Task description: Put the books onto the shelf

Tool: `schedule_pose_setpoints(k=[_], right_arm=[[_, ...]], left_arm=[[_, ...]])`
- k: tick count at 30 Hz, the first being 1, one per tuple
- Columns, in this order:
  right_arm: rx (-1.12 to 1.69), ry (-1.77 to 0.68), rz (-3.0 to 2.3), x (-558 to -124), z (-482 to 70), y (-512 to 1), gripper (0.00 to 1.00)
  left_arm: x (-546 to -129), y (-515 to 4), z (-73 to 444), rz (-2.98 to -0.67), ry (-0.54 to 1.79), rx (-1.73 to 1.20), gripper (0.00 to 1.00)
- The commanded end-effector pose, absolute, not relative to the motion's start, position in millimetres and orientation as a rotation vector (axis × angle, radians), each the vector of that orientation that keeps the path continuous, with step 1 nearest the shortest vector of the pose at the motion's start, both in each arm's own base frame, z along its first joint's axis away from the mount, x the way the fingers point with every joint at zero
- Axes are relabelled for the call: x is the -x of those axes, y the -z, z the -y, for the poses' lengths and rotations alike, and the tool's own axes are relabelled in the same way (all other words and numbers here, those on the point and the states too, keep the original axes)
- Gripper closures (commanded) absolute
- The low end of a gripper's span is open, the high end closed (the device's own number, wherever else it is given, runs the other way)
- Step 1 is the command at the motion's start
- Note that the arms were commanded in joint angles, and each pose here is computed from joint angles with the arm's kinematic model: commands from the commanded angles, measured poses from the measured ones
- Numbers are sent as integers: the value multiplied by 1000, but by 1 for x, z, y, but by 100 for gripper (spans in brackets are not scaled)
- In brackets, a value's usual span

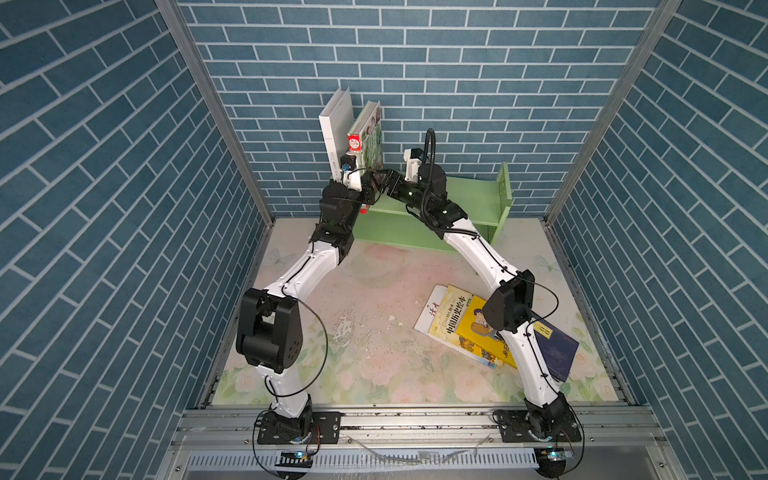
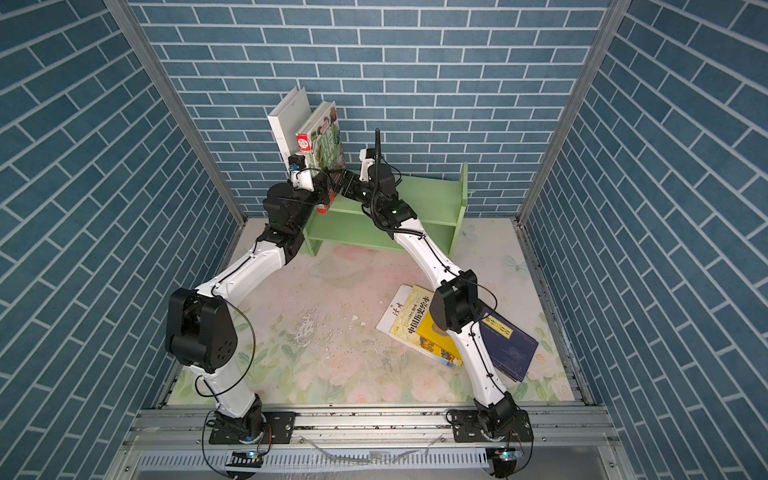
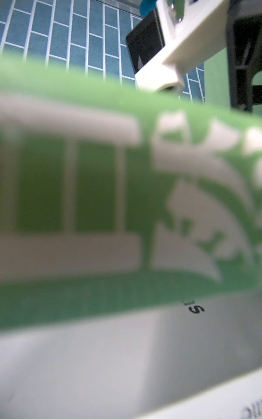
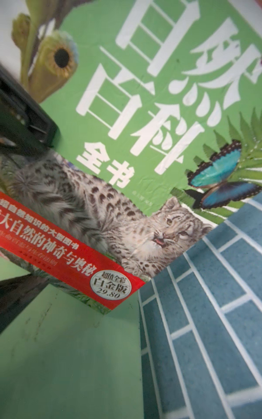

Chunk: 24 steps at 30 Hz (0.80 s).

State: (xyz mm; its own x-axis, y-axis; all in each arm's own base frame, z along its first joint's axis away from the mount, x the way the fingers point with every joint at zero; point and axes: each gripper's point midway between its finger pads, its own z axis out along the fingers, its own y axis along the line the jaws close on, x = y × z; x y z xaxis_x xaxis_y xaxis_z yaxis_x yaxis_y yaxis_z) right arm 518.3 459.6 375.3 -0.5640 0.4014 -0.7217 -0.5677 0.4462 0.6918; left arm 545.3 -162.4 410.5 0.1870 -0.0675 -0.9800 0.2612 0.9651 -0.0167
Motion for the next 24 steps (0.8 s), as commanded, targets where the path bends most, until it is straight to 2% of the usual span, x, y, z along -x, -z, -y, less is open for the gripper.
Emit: schedule_pose_setpoints(k=[1,24], right_arm=[[168,-1327,-1773,-513,-473,-364,18],[178,-1339,-1809,-513,-482,-344,18]], left_arm=[[-537,-461,157,-1208,220,-178,100],[-555,-463,128,-1168,162,-111,100]])
